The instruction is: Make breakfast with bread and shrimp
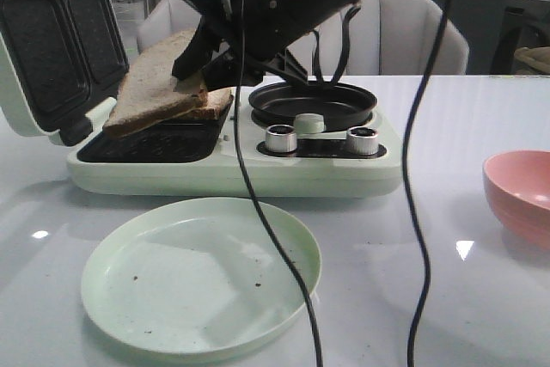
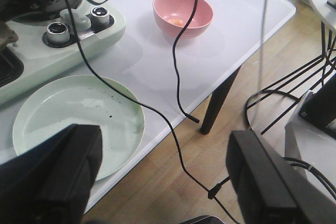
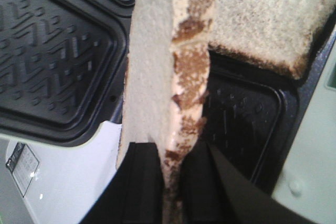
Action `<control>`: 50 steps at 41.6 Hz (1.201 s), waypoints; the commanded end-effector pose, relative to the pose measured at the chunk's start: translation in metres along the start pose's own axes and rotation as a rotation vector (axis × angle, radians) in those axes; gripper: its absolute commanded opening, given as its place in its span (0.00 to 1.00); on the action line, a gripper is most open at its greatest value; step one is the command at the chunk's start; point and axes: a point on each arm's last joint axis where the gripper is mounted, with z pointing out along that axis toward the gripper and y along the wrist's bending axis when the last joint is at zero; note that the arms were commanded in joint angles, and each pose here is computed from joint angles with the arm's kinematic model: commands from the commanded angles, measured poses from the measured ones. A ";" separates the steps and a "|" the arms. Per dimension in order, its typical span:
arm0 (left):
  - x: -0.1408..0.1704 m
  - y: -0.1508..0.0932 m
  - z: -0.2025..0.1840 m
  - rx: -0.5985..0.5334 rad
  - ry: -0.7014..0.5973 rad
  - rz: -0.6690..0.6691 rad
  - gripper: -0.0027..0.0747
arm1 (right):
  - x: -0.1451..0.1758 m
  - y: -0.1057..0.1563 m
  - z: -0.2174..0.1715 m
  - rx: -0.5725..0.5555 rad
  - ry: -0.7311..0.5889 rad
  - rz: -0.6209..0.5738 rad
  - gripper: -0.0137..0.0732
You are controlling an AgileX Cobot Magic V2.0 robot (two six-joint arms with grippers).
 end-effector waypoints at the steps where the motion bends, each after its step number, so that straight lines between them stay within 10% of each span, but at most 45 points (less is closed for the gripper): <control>1: -0.014 -0.005 -0.005 0.045 -0.098 0.004 0.74 | -0.022 0.024 -0.010 -0.088 -0.059 -0.001 0.26; 12: -0.014 -0.005 -0.005 0.045 -0.098 0.004 0.74 | -0.021 0.018 -0.002 -0.081 -0.041 -0.017 0.74; 35: -0.014 -0.005 -0.005 0.044 -0.098 0.006 0.74 | -0.048 0.045 -0.128 0.188 0.071 -0.379 0.74; 50: -0.014 -0.005 -0.005 0.045 -0.098 0.004 0.74 | 0.004 0.067 -0.256 0.418 -0.006 -0.518 0.74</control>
